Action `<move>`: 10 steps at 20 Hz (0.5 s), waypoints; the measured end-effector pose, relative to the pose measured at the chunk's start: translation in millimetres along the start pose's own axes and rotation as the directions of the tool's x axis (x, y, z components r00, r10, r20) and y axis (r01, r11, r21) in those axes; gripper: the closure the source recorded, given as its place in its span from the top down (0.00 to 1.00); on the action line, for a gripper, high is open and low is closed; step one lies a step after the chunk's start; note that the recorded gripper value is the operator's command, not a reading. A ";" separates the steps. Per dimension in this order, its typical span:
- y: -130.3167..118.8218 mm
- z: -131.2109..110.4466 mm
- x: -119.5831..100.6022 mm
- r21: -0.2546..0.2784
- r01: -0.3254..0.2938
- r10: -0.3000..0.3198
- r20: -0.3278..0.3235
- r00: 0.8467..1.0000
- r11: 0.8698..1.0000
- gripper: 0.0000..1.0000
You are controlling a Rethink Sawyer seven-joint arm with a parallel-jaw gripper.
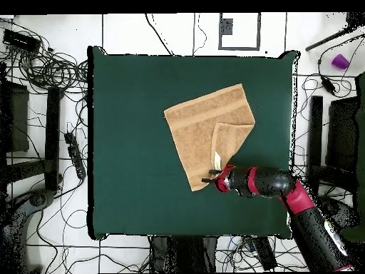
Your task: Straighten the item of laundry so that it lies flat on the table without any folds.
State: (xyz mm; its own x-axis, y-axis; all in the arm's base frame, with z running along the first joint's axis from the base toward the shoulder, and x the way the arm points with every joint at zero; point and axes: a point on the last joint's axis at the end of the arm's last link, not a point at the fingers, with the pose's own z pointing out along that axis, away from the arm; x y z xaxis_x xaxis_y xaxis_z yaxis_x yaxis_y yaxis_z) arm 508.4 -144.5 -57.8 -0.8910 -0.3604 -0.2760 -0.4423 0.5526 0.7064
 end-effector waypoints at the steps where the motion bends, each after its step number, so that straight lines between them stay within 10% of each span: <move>1: -1.3 -2.7 1.2 0.002 0.001 -0.001 -0.002 1.000 1.000 1.00; 10: -18.1 -29.0 14.3 0.022 -0.014 0.014 -0.005 1.000 1.000 1.00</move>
State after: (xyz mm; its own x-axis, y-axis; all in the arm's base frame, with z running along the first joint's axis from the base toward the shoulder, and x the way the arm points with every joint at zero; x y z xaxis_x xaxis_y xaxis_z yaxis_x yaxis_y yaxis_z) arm 506.6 -181.5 -55.7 -0.8967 -0.3565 -0.2624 -0.4318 0.5739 0.6958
